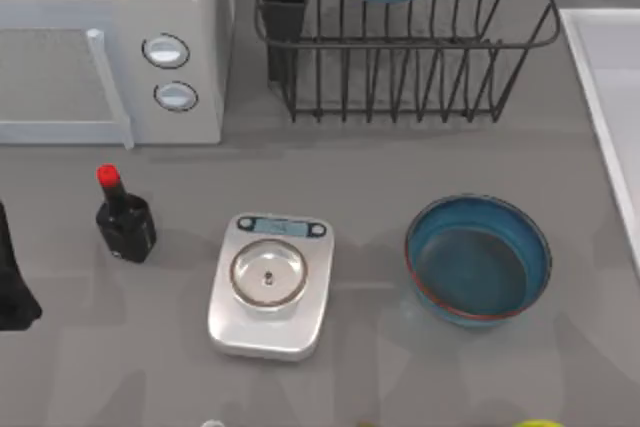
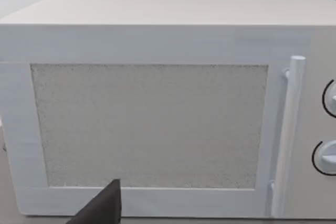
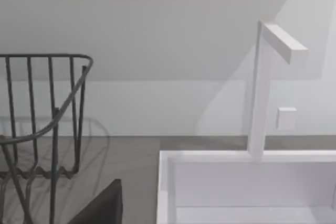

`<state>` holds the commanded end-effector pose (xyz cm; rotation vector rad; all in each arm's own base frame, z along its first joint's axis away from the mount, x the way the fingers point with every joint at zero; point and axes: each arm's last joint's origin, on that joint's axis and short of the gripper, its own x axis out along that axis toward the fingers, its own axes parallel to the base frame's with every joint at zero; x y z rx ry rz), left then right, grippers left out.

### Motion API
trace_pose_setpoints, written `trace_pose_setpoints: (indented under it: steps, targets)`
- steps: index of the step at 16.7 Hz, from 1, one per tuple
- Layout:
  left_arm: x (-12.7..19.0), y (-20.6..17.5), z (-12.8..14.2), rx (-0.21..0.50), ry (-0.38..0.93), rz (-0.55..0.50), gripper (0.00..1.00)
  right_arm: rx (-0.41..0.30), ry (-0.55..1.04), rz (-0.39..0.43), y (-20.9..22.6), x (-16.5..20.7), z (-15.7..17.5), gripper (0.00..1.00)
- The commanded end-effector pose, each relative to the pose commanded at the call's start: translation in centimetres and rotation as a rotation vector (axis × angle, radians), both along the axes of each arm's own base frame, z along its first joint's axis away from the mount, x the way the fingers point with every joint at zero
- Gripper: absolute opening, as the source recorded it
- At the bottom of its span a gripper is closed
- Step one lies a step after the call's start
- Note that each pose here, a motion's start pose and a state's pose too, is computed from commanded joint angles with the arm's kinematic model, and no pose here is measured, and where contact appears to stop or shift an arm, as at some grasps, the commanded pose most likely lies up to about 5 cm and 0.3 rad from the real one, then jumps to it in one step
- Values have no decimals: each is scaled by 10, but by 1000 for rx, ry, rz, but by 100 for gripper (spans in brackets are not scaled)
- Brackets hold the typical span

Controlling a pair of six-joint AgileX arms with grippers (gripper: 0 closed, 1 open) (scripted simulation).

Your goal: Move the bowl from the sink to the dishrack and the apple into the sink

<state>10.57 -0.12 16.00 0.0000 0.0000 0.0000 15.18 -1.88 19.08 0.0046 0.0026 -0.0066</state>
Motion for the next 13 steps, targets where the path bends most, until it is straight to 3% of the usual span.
trace_pose_setpoints:
  steps: [6,13]
  targets:
    - [0,0,0,0,0,0,100,0,6,9,15,-39,-23,100]
    - [0,0,0,0,0,0,100,-5,-3,7,18,-46,-31,100]
